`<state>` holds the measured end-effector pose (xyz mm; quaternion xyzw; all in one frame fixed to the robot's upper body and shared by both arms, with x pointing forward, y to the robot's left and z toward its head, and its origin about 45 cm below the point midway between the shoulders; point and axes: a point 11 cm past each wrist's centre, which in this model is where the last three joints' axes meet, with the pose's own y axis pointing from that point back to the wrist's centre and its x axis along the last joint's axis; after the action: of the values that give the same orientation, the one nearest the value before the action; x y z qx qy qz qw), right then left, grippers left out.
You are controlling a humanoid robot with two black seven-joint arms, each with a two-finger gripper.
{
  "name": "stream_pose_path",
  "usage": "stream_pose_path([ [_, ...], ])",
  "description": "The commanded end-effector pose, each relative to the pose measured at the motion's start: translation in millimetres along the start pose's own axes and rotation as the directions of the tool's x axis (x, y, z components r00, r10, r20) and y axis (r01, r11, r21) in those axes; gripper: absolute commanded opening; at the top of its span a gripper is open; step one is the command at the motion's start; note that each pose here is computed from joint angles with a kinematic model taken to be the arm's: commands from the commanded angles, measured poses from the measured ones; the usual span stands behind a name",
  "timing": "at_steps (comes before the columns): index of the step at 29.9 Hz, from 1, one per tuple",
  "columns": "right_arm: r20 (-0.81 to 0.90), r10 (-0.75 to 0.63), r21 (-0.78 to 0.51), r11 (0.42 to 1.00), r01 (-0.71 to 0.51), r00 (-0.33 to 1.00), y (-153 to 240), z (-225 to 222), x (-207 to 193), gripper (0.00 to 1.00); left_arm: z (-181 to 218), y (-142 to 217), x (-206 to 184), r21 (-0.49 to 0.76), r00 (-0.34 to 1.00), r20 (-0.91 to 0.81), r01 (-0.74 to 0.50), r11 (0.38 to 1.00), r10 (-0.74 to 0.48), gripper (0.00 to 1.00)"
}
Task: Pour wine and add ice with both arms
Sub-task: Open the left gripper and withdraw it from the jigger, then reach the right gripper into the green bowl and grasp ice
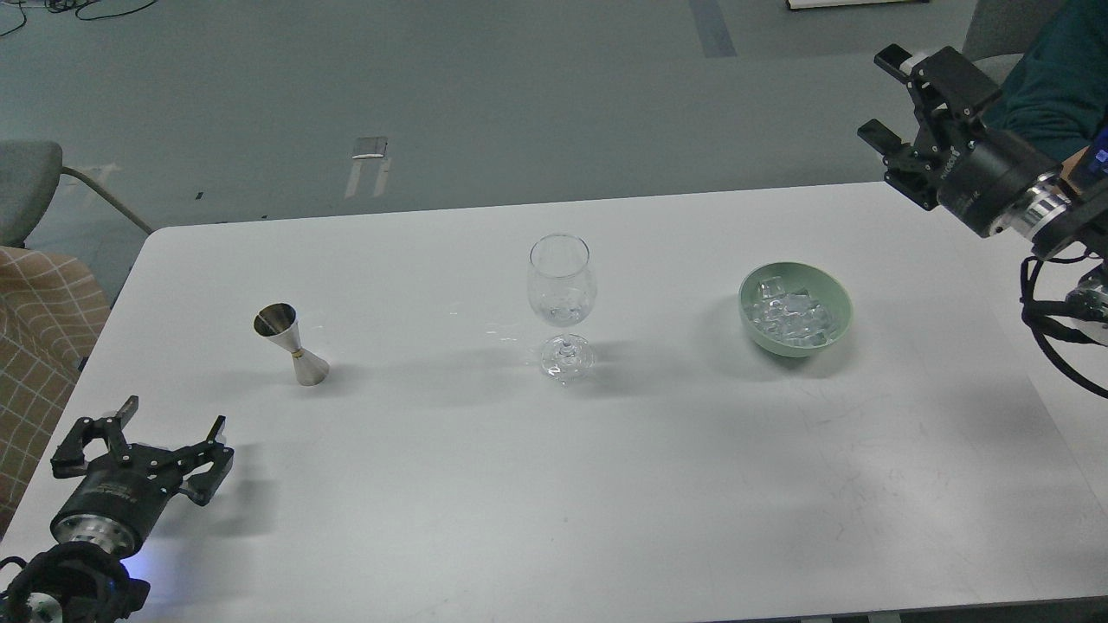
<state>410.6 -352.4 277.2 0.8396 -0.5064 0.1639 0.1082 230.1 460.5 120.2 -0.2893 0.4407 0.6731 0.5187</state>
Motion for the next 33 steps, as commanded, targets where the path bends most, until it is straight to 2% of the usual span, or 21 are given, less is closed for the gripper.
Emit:
stream_pose_path([
  [1, -0.203, -0.050, -0.067, 0.997, 0.037, 0.978, 24, 10, -10, 1.00, 18, -9, -21, -0.012, 0.996, 0.064, 0.067, 0.998, -0.066, 0.98],
  [6, -0.481, -0.097, -0.144, 0.989, 0.030, 0.871, 44, 35, -23, 1.00, 38, -44, -84, -0.039, 0.971, 0.122, 0.211, 0.977, -0.205, 0.98],
  [9, -0.590, -0.135, -0.170, 0.985, 0.041, 0.796, 50, 45, -29, 1.00, 48, -62, -117, -0.034, 0.945, 0.220, 0.254, 0.967, -0.241, 0.98],
  [11, -0.673, -0.174, -0.192, 0.980, 0.057, 0.719, 55, 53, -35, 1.00, 56, -77, -150, -0.020, 0.896, 0.362, 0.282, 0.959, -0.256, 0.98],
  [13, -0.708, -0.196, -0.208, 0.976, 0.065, 0.679, 60, 59, -39, 1.00, 58, -86, -170, -0.023, 0.857, 0.442, 0.308, 0.951, -0.266, 0.98],
  [17, -0.724, -0.235, -0.238, 0.968, 0.085, 0.649, 68, 72, -50, 1.00, 59, -92, -191, -0.041, 0.828, 0.481, 0.351, 0.935, -0.290, 0.98],
  [21, -0.763, -0.301, -0.291, 0.950, 0.112, 0.572, 70, 95, -66, 1.00, 78, -91, -217, -0.103, 0.786, 0.543, 0.412, 0.905, -0.296, 0.98],
  [25, -0.766, -0.312, -0.297, 0.947, 0.121, 0.562, 64, 105, -80, 1.00, 103, -83, -232, -0.191, 0.730, 0.637, 0.461, 0.867, -0.248, 0.98],
  [33, -0.769, -0.325, -0.317, 0.942, 0.113, 0.551, 40, 120, -92, 1.00, 103, -85, -247, -0.200, 0.722, 0.638, 0.492, 0.847, -0.268, 0.98],
])
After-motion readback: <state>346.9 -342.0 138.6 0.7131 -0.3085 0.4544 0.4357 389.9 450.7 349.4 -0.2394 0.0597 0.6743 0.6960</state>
